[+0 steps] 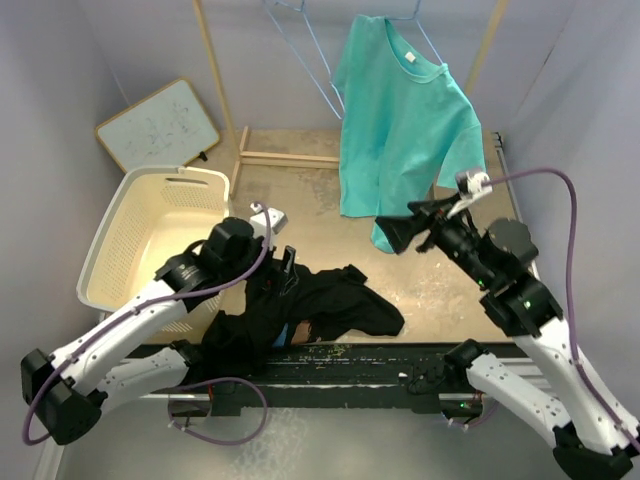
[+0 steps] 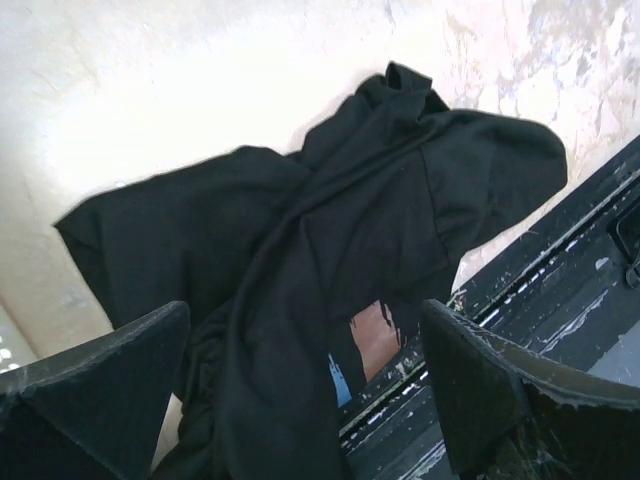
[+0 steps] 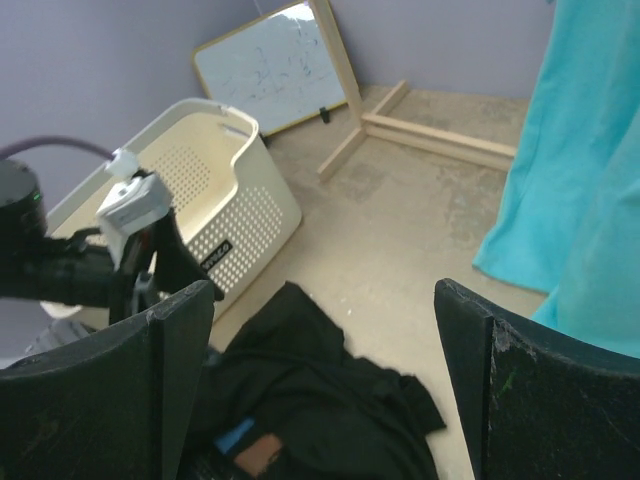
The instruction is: Remove the t-shirt from the hanger
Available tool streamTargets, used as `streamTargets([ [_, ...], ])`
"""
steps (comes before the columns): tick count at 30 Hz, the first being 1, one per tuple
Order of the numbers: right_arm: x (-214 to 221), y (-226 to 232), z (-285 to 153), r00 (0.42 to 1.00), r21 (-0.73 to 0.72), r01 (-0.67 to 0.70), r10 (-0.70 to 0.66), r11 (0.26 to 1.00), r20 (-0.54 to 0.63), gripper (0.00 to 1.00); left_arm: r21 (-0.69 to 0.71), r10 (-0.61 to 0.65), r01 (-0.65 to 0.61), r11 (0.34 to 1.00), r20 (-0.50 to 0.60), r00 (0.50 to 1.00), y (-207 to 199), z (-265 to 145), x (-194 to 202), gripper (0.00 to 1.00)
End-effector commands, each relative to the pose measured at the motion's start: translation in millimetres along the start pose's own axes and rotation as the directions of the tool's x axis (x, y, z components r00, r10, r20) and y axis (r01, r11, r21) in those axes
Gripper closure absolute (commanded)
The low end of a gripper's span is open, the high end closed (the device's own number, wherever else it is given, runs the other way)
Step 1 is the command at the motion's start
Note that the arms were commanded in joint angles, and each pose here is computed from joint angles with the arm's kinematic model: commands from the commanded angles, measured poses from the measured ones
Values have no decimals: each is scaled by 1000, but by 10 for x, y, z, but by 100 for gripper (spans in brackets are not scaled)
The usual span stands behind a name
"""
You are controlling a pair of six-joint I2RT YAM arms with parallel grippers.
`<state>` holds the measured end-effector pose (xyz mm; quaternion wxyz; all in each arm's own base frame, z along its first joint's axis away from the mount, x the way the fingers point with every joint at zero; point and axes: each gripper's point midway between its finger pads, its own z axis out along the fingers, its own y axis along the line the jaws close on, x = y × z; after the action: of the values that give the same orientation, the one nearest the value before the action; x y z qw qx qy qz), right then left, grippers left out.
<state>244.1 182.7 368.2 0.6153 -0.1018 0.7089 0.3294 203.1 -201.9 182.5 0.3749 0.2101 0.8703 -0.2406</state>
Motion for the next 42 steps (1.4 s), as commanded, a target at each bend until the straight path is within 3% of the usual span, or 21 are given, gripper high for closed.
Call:
streamTargets([
  [1, 350, -85, -283, 998, 27, -40, 41, 999, -57, 8, -4, -3, 3, 1000, -68, 998, -154, 176, 111, 1],
  [8, 741, -215, -543, 994, 50, -32, 37, 998, -106, 8, -178, 70, -130, 975, -307, 949, -27, 463, 606, 1],
  [20, 733, -167, -655, 997, 15, -25, 26, 1000, -76, 8, -182, 58, -124, 976, -327, 943, -59, 795, 766, 1],
  [26, 703, -148, -687, 998, 6, -20, 20, 1000, -63, 8, -189, 30, -117, 975, -409, 912, -30, 1070, 1124, 0],
  [27, 703, -150, -690, 998, 7, -20, 20, 1000, -61, 8, -195, 26, -120, 973, -428, 904, -13, 1090, 1186, 3],
  [29, 700, -152, -692, 998, 9, -20, 21, 1000, -61, 8, -233, 6, -120, 965, -439, 898, 42, 1094, 1216, 29],
  [30, 697, -154, -691, 998, 10, -21, 21, 1000, -59, 8, -243, 1, -118, 963, -436, 900, 44, 1083, 1189, 58],
  [31, 695, -157, -690, 998, 11, -20, 20, 1000, -59, 8, -268, -10, -116, 957, -427, 904, 63, 1048, 1136, 93],
  [32, 700, -161, -687, 998, 13, -19, 20, 1000, -60, 8, -308, -20, -114, 944, -402, 916, 105, 989, 1029, 100],
  [36, 703, -173, -680, 998, 20, -21, 22, 1000, -61, 8, -365, -9, -88, 927, -256, 967, 70, 672, 398, 100],
  [39, 699, -188, -676, 998, 28, -22, 23, 999, -59, 8, -411, 10, -36, 911, -63, 998, 29, 227, -346, 100],
  [42, 697, -195, -668, 998, 34, -22, 24, 999, -61, 8, -443, 30, 38, 895, 145, 989, 31, -380, -1105, 100],
])
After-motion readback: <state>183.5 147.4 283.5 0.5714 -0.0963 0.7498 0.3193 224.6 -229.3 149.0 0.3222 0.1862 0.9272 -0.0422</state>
